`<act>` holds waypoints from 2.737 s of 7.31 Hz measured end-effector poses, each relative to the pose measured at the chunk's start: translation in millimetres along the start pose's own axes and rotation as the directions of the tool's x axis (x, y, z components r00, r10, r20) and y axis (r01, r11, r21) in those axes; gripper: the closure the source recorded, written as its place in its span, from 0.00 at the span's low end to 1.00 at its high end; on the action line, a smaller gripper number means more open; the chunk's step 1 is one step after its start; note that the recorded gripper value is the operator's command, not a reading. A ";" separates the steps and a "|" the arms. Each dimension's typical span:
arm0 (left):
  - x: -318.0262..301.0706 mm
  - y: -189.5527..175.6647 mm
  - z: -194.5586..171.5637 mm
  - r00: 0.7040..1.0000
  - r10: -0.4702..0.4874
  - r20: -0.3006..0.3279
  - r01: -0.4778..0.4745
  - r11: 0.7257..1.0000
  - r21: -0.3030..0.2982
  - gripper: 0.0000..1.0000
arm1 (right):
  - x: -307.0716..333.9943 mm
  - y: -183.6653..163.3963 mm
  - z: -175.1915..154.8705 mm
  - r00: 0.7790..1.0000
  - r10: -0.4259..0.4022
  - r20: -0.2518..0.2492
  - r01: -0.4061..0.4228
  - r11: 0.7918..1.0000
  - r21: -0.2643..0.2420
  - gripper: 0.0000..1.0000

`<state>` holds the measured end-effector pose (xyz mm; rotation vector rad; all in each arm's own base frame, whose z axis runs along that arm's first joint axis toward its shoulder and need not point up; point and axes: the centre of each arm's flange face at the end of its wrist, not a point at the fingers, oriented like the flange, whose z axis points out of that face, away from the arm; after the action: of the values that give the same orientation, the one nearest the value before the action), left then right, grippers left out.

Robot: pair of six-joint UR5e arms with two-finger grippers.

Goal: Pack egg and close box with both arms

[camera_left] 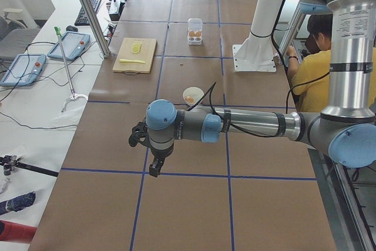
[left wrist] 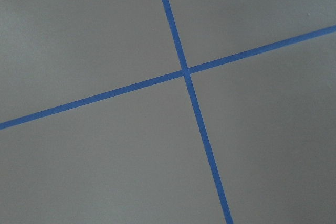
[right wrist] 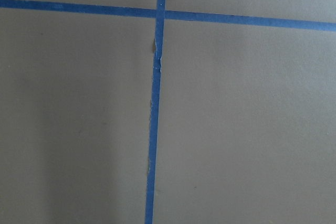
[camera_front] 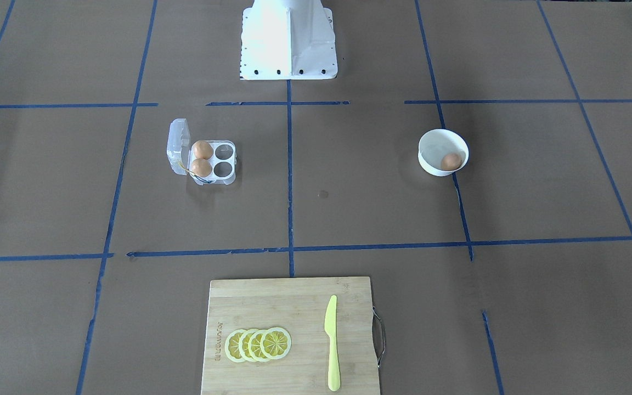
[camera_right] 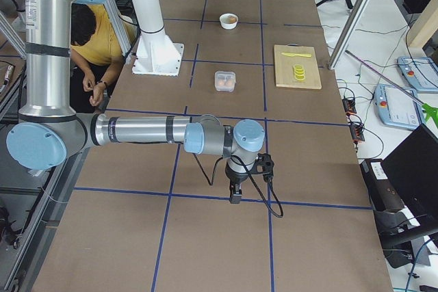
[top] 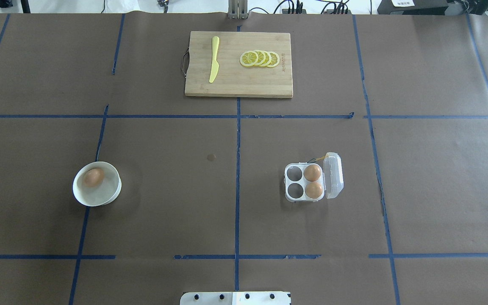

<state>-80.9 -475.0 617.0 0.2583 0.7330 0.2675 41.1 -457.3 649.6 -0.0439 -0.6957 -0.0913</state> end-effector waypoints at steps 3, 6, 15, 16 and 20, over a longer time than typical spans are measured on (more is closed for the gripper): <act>12.7 -20.1 -13.0 0.988 0.149 0.049 -0.155 0.977 0.148 0.00 | -19.3 -22.3 -2.9 0.989 -0.144 -0.018 0.145 0.979 0.142 0.00; 31.7 -58.2 -26.7 0.919 0.370 0.134 -0.393 0.849 0.353 0.00 | -50.6 -46.6 -9.6 0.974 -0.226 -0.025 0.226 0.953 0.200 0.00; 285.6 -99.3 34.4 0.839 0.456 -0.297 -0.299 0.841 0.450 0.08 | -55.7 -48.3 -13.4 0.969 -0.246 -0.027 0.246 0.943 0.226 0.00; 319.8 -96.3 50.9 0.846 0.442 -0.297 -0.290 0.850 0.441 0.22 | -55.5 -47.9 -13.3 0.969 -0.246 -0.027 0.246 0.943 0.226 0.00; 404.1 -69.1 117.8 0.895 0.394 -0.209 -0.293 0.873 0.389 0.20 | -55.2 -47.1 -13.0 0.969 -0.247 -0.028 0.247 0.943 0.226 0.00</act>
<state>298.0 -423.3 428.0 0.7074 1.0195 0.5265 2.6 -501.3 604.7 0.2646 -0.7063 -0.2518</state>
